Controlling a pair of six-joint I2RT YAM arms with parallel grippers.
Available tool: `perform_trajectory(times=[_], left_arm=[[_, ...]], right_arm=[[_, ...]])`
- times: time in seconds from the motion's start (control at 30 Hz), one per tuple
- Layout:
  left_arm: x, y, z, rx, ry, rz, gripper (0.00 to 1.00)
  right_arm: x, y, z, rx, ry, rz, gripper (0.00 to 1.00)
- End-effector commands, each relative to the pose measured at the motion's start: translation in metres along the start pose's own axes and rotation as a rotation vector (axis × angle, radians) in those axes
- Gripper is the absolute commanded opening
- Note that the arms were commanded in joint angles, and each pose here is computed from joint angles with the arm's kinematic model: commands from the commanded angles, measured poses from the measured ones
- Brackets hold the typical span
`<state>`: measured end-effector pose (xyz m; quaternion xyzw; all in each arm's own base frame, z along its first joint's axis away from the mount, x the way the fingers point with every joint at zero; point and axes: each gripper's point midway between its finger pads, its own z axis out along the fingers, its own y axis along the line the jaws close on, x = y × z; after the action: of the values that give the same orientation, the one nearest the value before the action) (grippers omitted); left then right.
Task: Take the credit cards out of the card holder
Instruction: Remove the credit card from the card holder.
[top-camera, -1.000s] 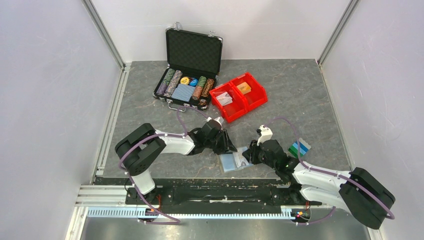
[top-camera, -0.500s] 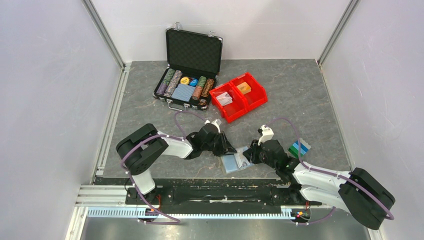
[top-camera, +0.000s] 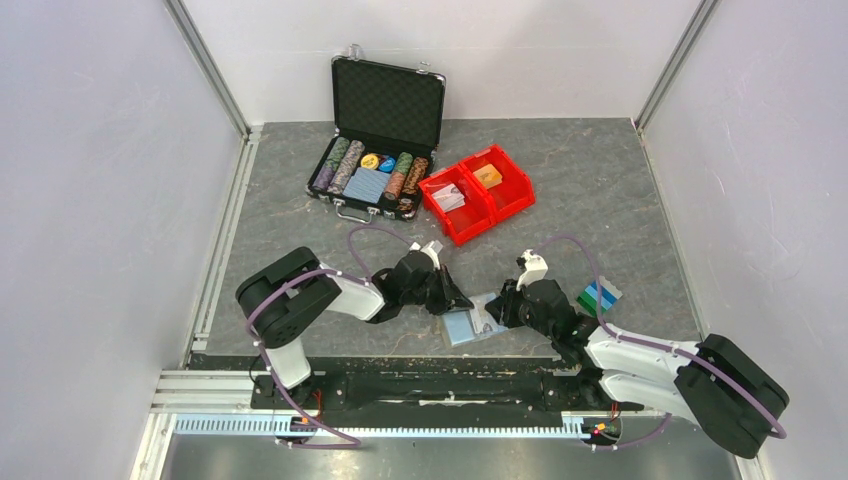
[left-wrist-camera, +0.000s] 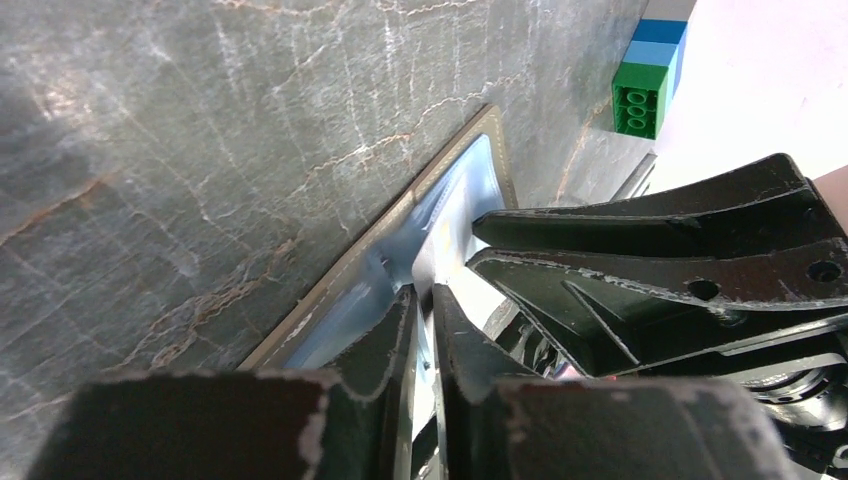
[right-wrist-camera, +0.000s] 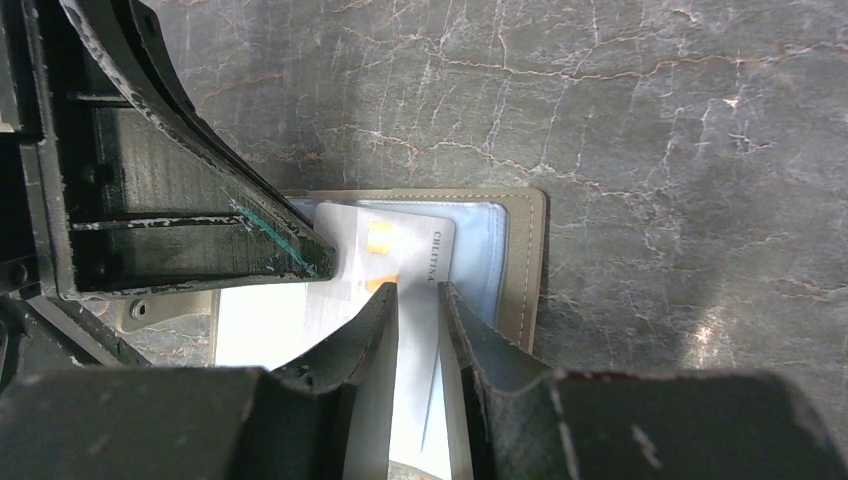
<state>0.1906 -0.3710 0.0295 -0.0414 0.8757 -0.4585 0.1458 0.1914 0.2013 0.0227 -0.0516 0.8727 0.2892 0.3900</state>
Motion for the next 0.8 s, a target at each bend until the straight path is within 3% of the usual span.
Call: perform_trajectory(times=[0.0,0.1,0.47,0.77], left_arm=[[0.001,-0.016,0.000,0.062,-0.004,-0.041,0.10],[-0.001,-0.007,-0.007,0.038,-0.018,-0.060,0.03],[-0.001,0.010,-0.029,0.005,-0.018,-0.094,0.02],[-0.001,0.018,-0.047,-0.071,-0.013,0.014,0.02]], right_arm=[[0.042,-0.025,-0.008,0.075,0.144,0.000,0.24],[0.041,-0.030,-0.009,0.100,0.141,0.006,0.25],[0.016,-0.019,-0.006,0.080,0.095,-0.032,0.26],[-0.022,0.023,-0.010,-0.066,0.047,-0.113,0.30]])
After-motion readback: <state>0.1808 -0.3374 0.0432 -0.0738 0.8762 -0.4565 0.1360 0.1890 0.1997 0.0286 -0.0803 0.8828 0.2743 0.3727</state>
